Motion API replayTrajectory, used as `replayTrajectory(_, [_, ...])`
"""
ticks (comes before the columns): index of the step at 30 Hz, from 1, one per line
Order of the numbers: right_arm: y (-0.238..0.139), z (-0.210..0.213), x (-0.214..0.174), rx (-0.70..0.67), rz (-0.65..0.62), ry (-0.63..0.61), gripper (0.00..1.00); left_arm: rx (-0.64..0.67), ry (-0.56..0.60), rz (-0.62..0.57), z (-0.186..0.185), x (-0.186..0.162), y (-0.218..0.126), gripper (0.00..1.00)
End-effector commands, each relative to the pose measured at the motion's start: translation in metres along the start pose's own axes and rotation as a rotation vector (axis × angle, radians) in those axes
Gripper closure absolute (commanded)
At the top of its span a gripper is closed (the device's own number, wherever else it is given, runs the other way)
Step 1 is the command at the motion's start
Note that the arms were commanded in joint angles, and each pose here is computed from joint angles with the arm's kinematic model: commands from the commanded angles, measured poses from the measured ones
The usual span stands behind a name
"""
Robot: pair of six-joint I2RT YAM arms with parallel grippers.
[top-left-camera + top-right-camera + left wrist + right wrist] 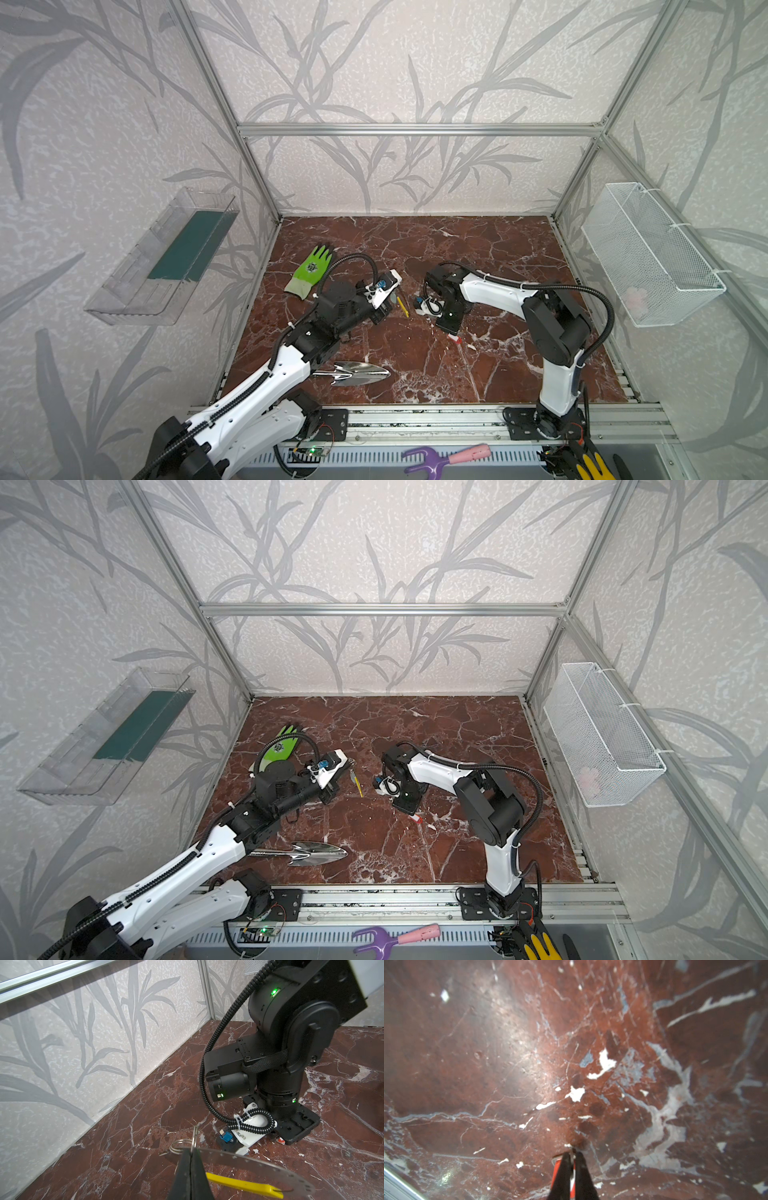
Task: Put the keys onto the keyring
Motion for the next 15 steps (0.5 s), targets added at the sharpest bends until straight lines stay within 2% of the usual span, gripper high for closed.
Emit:
replayTrajectory(1, [-0.011,0.002,0.005,-0.006,-0.076,0.004,0.77,0.019,-0.006,-0.038,0.004,0.01,-0.001,1.0])
replayTrajectory(7, [-0.029,0.004,0.004,0.022,-0.164,-0.002,0.73,0.015,-0.005,-0.045,0.003,0.01,-0.001,1.0])
replayTrajectory(15, [-0.031,0.005,-0.012,0.038,-0.144,0.022,0.72,0.016,-0.001,-0.048,0.002,0.01,-0.002,1.0])
Point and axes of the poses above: each gripper's point midway between its finger pads, its own y axis out along the fingers, its own z axis along the line the jaws close on, x = y × z, the point moved 4 cm from there along -y, back along the fingers, and after that the axes turned 11 degrees about y, right-handed, at the moved point
